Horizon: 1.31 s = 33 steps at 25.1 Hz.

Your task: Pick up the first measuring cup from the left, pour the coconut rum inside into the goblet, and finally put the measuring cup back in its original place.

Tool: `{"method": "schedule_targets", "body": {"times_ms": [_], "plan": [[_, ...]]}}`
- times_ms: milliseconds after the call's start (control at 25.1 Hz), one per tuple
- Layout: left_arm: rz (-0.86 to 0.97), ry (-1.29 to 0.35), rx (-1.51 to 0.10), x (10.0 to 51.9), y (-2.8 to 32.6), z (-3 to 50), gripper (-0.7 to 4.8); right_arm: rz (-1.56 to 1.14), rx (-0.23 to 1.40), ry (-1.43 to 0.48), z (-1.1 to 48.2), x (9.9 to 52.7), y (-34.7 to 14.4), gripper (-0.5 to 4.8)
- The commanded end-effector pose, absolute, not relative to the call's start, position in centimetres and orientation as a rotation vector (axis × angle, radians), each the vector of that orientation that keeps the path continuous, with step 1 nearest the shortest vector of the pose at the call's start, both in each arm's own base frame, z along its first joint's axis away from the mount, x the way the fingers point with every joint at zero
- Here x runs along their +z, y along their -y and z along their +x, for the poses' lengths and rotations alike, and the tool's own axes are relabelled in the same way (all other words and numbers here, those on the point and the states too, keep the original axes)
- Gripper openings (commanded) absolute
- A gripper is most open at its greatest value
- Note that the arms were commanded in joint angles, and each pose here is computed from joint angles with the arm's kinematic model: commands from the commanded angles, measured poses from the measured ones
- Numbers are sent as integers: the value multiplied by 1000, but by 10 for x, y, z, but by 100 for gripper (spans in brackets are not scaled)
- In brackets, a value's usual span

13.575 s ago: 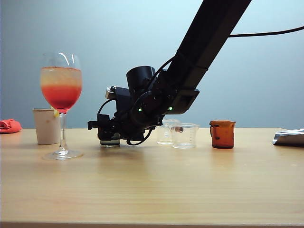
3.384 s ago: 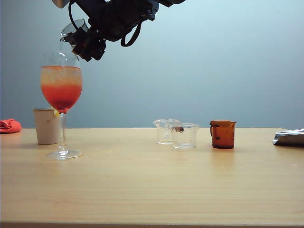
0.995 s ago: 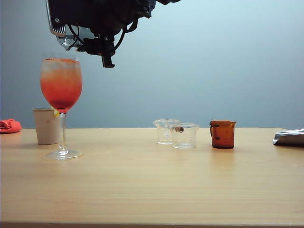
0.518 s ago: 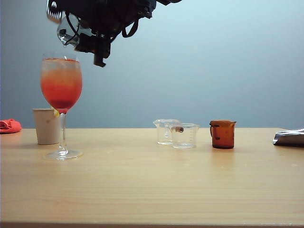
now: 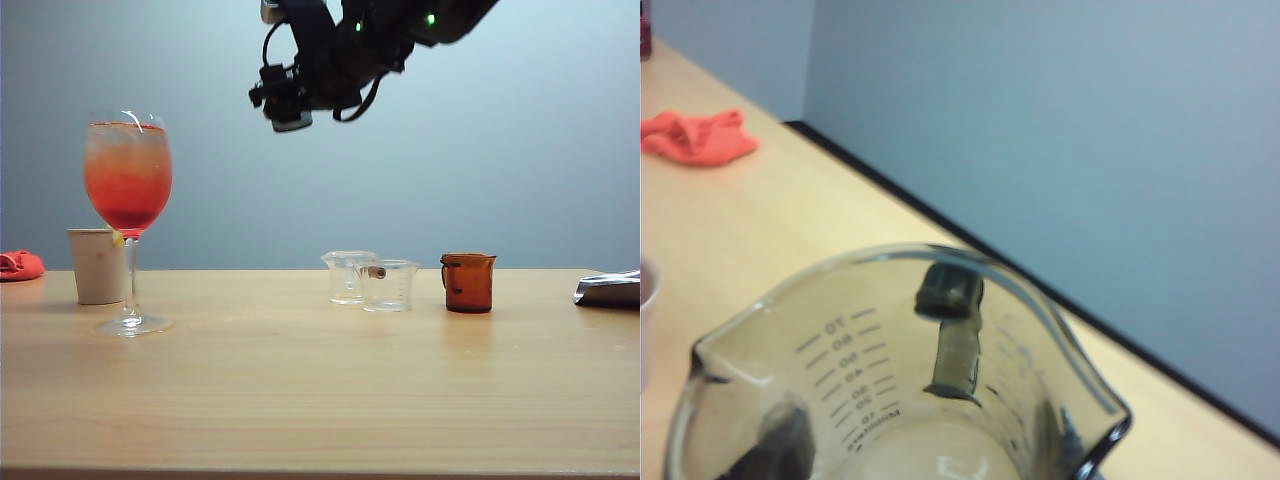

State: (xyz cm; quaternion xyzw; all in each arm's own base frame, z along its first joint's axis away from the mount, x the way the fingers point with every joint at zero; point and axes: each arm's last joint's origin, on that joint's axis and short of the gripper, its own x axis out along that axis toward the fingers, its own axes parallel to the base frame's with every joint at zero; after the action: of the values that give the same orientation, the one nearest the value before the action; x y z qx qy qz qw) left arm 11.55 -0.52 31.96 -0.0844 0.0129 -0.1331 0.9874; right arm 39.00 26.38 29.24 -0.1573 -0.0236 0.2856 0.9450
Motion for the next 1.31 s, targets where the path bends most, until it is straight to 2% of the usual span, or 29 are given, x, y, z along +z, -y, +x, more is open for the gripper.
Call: {"method": "schedule_targets", "body": {"times_ms": [40, 358, 597, 876, 1314], "plan": [[-162, -8, -274, 323, 5, 115, -5, -225, 586, 51, 382, 270, -264, -2], [-163, -17, -273, 322, 5, 115, -5, -100, 596, -38, 373, 196, -279, -2], [-163, -18, -273, 322, 5, 115, -5, -103, 593, -71, 364, 159, -303, -2], [-164, -21, -273, 321, 5, 115, -5, -44, 574, -114, 363, 135, -310, -2], [-164, -23, -273, 321, 5, 115, -5, -41, 553, -108, 374, 124, -316, -2]]}}
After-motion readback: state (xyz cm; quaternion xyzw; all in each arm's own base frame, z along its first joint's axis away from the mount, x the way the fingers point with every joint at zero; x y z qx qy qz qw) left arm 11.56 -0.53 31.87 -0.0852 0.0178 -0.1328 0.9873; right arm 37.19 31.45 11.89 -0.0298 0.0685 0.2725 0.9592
